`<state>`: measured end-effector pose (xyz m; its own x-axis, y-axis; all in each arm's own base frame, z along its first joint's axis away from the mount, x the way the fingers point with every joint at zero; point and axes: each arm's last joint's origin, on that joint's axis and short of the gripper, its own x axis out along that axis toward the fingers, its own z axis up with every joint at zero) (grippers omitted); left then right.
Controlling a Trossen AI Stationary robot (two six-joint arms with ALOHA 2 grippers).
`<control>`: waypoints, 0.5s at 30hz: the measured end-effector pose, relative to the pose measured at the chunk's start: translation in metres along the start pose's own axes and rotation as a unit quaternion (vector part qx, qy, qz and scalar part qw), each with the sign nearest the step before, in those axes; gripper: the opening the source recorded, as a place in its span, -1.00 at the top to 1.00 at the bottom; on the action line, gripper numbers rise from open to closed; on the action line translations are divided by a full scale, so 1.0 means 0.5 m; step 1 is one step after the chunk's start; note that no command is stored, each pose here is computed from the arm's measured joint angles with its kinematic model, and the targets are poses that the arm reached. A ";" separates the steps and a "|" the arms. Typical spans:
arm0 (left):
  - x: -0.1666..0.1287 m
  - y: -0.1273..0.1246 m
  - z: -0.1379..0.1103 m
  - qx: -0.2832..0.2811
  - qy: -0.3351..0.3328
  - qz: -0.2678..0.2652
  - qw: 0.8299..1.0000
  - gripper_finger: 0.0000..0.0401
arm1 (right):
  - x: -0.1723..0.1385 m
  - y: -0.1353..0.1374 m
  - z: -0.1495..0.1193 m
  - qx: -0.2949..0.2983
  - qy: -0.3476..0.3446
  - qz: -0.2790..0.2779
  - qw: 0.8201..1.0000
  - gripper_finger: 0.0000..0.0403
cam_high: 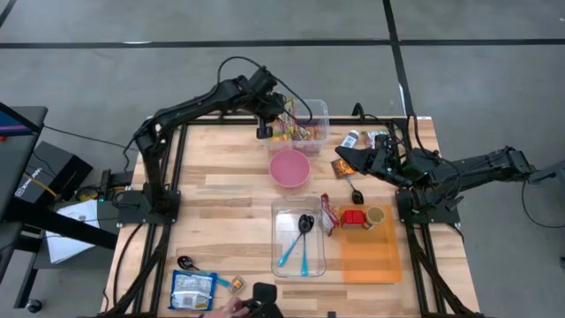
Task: Pick & Place Food Item
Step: Put the green noodle pack into the top transparent bin
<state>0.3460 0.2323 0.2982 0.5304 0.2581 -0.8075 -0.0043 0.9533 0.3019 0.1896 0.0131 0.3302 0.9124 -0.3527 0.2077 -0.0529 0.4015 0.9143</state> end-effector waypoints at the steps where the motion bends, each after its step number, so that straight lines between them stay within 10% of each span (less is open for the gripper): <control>1: 0.009 -0.001 -0.002 -0.001 0.005 -0.004 1.000 0.99 | 0.000 0.000 0.000 0.000 0.000 0.000 1.000 0.27; 15: 0.085 -0.008 -0.021 0.006 0.040 -0.040 0.998 0.98 | 0.000 0.000 0.001 -0.008 -0.010 -0.005 1.000 0.27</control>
<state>0.3595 0.2410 0.2571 0.4593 0.1931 -0.8670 0.0462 0.9696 0.2404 0.1894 0.0128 0.3301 0.9049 -0.3733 0.2046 -0.0360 0.4118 0.9106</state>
